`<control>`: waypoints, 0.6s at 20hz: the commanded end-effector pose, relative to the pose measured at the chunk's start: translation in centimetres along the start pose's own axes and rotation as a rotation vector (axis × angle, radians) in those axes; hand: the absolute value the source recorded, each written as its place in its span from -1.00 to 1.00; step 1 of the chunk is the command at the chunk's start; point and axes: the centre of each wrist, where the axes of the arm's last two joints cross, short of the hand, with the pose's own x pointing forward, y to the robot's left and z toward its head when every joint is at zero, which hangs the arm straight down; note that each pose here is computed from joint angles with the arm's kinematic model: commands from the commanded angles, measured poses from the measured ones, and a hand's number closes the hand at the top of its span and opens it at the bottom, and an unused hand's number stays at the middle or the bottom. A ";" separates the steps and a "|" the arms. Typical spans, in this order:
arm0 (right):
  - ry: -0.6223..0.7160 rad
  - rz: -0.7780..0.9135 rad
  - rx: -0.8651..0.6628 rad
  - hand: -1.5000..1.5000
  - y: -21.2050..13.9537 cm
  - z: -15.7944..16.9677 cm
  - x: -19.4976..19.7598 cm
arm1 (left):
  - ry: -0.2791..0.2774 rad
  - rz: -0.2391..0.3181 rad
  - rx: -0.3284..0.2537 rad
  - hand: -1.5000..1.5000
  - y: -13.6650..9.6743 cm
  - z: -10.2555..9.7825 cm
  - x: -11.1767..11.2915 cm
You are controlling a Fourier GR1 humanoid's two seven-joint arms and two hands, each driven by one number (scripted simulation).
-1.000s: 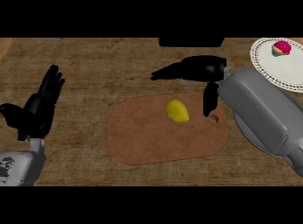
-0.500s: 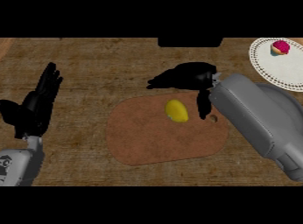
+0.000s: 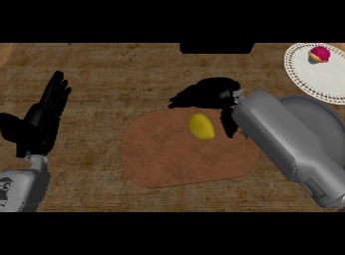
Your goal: Pick the lemon from the cutting board and place it in the pan
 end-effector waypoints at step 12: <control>0.045 0.057 0.094 -1.00 3.4 -2.7 -0.6 | 0.003 0.004 -0.015 0.00 0.3 -0.5 -0.7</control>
